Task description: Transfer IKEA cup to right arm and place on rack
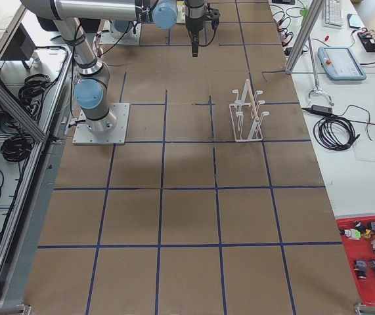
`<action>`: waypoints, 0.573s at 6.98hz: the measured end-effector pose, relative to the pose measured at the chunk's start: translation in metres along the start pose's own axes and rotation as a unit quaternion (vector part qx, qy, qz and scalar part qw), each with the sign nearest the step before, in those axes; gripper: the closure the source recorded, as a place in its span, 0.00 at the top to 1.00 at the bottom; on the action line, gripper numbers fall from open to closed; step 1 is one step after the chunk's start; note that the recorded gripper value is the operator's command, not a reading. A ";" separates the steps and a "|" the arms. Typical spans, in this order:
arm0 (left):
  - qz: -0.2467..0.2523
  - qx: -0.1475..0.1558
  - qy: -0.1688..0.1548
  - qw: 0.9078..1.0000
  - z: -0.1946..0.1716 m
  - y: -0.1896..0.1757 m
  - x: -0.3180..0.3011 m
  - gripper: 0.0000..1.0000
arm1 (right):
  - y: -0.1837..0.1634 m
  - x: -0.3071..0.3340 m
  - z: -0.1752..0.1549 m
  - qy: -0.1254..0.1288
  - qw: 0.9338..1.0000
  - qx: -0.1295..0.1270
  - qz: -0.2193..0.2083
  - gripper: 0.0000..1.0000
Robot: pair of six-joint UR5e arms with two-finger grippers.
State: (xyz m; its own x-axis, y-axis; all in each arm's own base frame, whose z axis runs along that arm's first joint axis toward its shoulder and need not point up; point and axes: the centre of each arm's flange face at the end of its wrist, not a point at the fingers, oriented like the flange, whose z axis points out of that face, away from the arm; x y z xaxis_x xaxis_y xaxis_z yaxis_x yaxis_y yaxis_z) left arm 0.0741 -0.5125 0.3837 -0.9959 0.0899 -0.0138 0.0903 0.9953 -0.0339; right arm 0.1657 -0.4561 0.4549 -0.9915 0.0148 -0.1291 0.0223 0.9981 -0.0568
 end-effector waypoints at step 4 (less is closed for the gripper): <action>-0.001 0.007 -0.002 1.000 0.102 -0.015 -0.009 0.99 | -0.002 -0.004 0.017 -0.032 0.998 0.059 -0.009 1.00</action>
State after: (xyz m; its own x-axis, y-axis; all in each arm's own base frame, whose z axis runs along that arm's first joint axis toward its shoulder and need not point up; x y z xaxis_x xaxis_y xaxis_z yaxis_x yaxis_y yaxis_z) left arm 0.0830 -0.5316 0.2823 -0.9960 0.0880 -0.0169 0.0887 0.9950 -0.0470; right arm 0.1714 -0.4588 0.4386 -0.9817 -0.0105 -0.1901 0.0234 0.9842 -0.1753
